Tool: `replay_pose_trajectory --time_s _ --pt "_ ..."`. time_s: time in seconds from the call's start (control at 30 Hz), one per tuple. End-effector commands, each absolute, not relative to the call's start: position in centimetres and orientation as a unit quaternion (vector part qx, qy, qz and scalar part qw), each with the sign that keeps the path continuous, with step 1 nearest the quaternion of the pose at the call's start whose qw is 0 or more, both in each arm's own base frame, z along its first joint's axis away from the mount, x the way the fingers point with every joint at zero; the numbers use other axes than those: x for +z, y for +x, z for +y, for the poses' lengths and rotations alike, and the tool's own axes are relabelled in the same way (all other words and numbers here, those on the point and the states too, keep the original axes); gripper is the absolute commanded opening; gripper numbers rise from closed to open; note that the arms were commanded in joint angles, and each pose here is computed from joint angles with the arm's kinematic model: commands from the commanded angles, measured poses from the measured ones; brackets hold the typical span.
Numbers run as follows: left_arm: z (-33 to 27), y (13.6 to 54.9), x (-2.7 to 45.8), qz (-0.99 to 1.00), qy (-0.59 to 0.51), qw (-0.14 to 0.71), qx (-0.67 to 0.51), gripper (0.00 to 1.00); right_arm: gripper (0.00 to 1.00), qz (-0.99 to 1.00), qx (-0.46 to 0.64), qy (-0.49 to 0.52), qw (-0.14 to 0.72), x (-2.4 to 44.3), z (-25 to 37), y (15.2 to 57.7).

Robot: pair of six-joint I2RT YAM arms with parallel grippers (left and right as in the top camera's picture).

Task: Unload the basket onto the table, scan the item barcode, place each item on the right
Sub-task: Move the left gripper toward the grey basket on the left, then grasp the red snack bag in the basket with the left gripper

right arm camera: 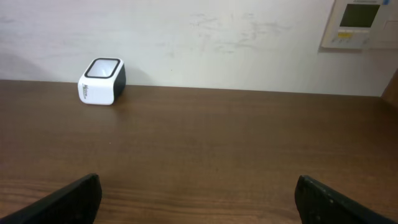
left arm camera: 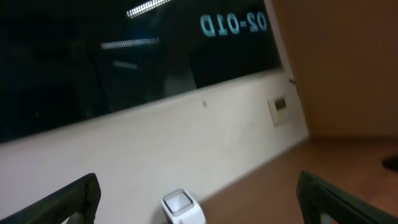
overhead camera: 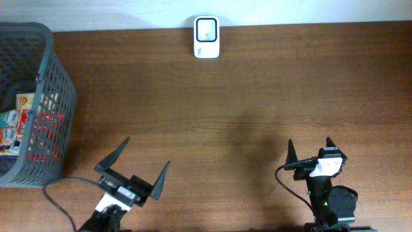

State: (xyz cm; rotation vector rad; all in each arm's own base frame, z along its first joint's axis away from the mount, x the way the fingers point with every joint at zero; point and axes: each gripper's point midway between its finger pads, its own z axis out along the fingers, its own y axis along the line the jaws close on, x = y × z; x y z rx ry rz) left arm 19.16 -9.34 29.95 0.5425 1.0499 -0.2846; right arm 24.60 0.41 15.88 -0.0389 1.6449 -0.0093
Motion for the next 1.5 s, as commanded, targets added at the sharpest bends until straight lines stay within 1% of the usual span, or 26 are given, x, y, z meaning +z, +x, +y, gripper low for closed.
replay_pose_trajectory --time_s 0.0,0.07,0.13,0.2,0.27,0.3,0.37,0.4,0.43,0.47,0.53,0.6,0.63,0.67,0.77,0.83,0.87,0.9,0.93,0.97,1.03,1.1,1.13,1.2,1.33,1.47 --pt "-6.6 17.5 37.3 0.488 0.174 0.85 -0.092 0.99 0.98 0.734 -0.005 -0.016 0.679 15.6 0.4 24.6" --pt "-8.3 15.5 39.4 0.508 0.216 0.824 -0.126 0.99 0.99 0.734 -0.005 -0.016 0.679 15.6 0.4 24.6" --pt "-8.3 14.8 40.8 0.476 0.234 0.842 -0.097 0.99 0.99 0.734 -0.005 -0.016 0.679 15.6 0.4 24.6" --pt "-7.0 15.5 42.2 0.473 0.195 0.855 -0.083 0.99 0.99 0.734 -0.005 -0.016 0.679 15.6 0.4 24.6" --pt "-5.0 18.7 45.0 0.528 0.136 0.836 -0.063 0.99 0.99 0.734 -0.005 -0.016 0.679 15.6 0.4 24.6" --pt "-5.1 21.2 45.7 0.583 0.143 0.798 -0.062 0.99 0.99 0.734 -0.005 -0.016 0.679 15.6 0.4 24.6" --pt "-8.7 26.2 45.9 0.678 0.213 0.684 -0.167 0.99 0.98 0.734 -0.005 -0.016 0.679 15.6 0.4 24.6" --pt "-8.7 27.9 45.8 0.692 0.21 0.669 -0.171 0.99 0.99 0.734 -0.005 -0.016 0.679 15.6 0.4 24.6" --pt "-6.5 31.6 46.0 0.717 0.163 0.666 -0.128 0.99 0.99 0.734 -0.005 -0.016 0.679 15.6 0.4 24.6" --pt "-2.4 34.5 46.3 0.745 0.07 0.659 -0.078 0.99 0.99 0.734 -0.005 -0.016 0.679 15.6 0.4 24.6" --pt "3.7 38.5 46.3 0.782 -0.009 0.622 -0.035 0.99 0.99 0.734 -0.005 -0.016 0.679 15.6 0.4 24.6" --pt "9.5 40.1 46.3 0.806 -0.071 0.587 -0.004 0.99 0.98 0.734 -0.005 -0.016 0.679 15.6 0.4 24.6" --pt "13.7 40.5 46.3 0.812 -0.106 0.574 0.026 0.99 0.99 0.734 -0.005 -0.016 0.679 15.6 0.4 24.6" --pt "18.1 40.6 45.4 0.814 -0.15 0.559 0.055 0.99 0.99 0.734 -0.005 -0.016 0.679 15.6 0.4 24.6" --pt "25.4 38.3 41.1 0.83 -0.234 0.499 0.085 0.99 0.99 0.734 -0.005 -0.016 0.679 15.6 0.4 24.6" --pt "30.1 33.5 34.6 0.858 -0.33 0.367 0.142 0.99 0.99 0.734 -0.005 -0.016 0.679 15.6 0.4 24.6" --pt "31.8 32.0 32.0 0.864 -0.354 0.32 0.162 0.99 0.99 0.734 -0.005 -0.016 0.679 15.6 0.4 24.6" --pt "32.4 31.5 29.6 0.884 -0.339 0.28 0.158 0.99 0.99 0.734 -0.005 -0.016 0.679 15.6 0.4 24.6" --pt "32.3 31.5 27.0 0.908 -0.314 0.244 0.134 0.9 0.99 0.734 -0.005 -0.016 0.679 15.6 0.4 24.6" --pt "32.1 32.0 25.2 0.916 -0.311 0.228 0.112 0.88 0.99 0.734 -0.005 -0.016 0.679 15.6 0.4 24.6" --pt "31.9 32.6 23.0 0.927 -0.302 0.207 0.084 0.9 0.99 0.734 -0.005 -0.016 0.679 15.6 0.4 24.6" --pt "30.4 33.1 19.2 0.955 -0.245 0.164 0.027 0.88 0.99 0.734 -0.005 -0.016 0.679 15.6 0.4 24.6" --pt "30.3 33.0 18.1 0.958 -0.246 0.147 0.017 0.87 0.99 0.734 -0.005 -0.016 0.679 15.6 0.4 24.6" --pt "27.6 35.0 16.5 0.97 -0.16 0.168 -0.071 0.9 0.99 0.734 -0.005 -0.016 0.679 15.6 0.4 24.6" --pt "27.8 35.3 12.9 0.975 -0.146 0.138 -0.093 0.93 0.99 0.734 -0.005 -0.016 0.679 15.6 0.4 24.6" --pt "28.0 33.7 9.1 0.983 -0.144 0.075 -0.089 0.89 0.99 0.734 -0.005 -0.016 0.679 15.6 0.4 24.6"
